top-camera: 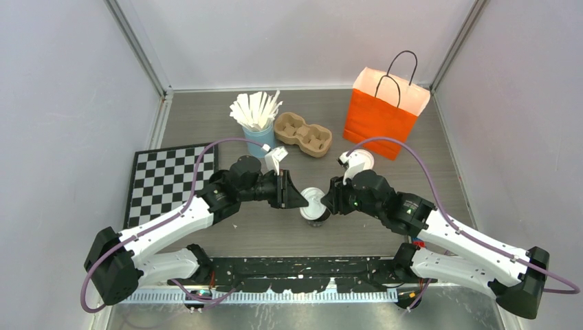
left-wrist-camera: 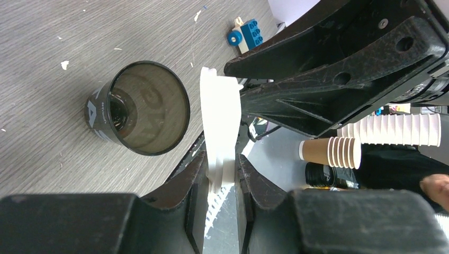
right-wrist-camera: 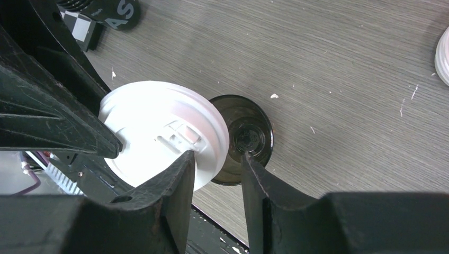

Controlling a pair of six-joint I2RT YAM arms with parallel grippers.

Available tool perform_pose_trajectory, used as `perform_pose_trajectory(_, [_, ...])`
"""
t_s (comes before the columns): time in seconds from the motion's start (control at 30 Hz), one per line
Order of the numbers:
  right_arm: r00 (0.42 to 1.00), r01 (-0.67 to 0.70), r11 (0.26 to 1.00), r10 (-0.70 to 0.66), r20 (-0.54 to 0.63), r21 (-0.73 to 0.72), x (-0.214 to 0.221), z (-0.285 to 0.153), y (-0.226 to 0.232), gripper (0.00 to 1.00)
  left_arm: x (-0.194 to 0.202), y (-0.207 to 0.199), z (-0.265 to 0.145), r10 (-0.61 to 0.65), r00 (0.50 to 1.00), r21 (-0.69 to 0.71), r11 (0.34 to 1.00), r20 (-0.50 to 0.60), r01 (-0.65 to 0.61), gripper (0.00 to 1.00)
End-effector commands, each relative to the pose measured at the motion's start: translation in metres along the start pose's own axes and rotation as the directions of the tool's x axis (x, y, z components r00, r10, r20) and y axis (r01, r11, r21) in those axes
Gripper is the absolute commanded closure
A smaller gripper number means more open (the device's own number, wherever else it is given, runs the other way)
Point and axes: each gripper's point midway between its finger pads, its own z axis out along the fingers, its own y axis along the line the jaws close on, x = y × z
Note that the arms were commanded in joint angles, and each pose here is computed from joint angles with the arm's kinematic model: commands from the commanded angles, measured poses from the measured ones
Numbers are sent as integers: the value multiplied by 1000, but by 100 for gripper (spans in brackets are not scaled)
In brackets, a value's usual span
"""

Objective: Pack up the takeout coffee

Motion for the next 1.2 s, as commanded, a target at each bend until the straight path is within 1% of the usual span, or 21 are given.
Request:
perform_pose_trajectory(0.0, [999,18,998,-16,37,-52,-8,0,8,56,-5,-13,-4,38,999,57,998,23,-39,76])
perform_pose_trajectory(0.07, [999,30,997,-27,38,-73,-7,-1,11,57,-4,-14,-4,46,999,60,997,21,-48,76])
perform_pose_trajectory(0.23, [998,47,996,-43,48,-82,-9,-4,12,63,0,-11,-4,65,998,58,996,4,-65,76])
perform_pose_trajectory(0.37, [996,52,995,-45,76,-82,-15,-6,11,64,3,-10,-3,70,997,63,996,-13,-69,76])
perform_pose_trajectory(0.63, [995,79,991,-71,76,-105,-14,-5,14,64,9,-11,0,70,996,85,994,-54,-65,76])
perform_pose_trajectory(0.73, [995,84,990,-77,64,-113,-11,-4,15,63,10,-12,-1,80,995,95,993,-56,-74,76])
perform_pose_trajectory(0.8, [995,90,989,-83,59,-120,-10,-3,16,58,10,-12,-1,84,995,97,992,-54,-79,76])
perform_pose_trajectory(0.87, [995,90,989,-84,51,-121,-8,-1,16,56,11,-12,-1,86,995,99,992,-57,-80,76])
perform_pose_trajectory(1.17, [995,101,985,-98,28,-141,-2,5,18,57,12,-17,-3,92,994,118,989,-63,-84,77])
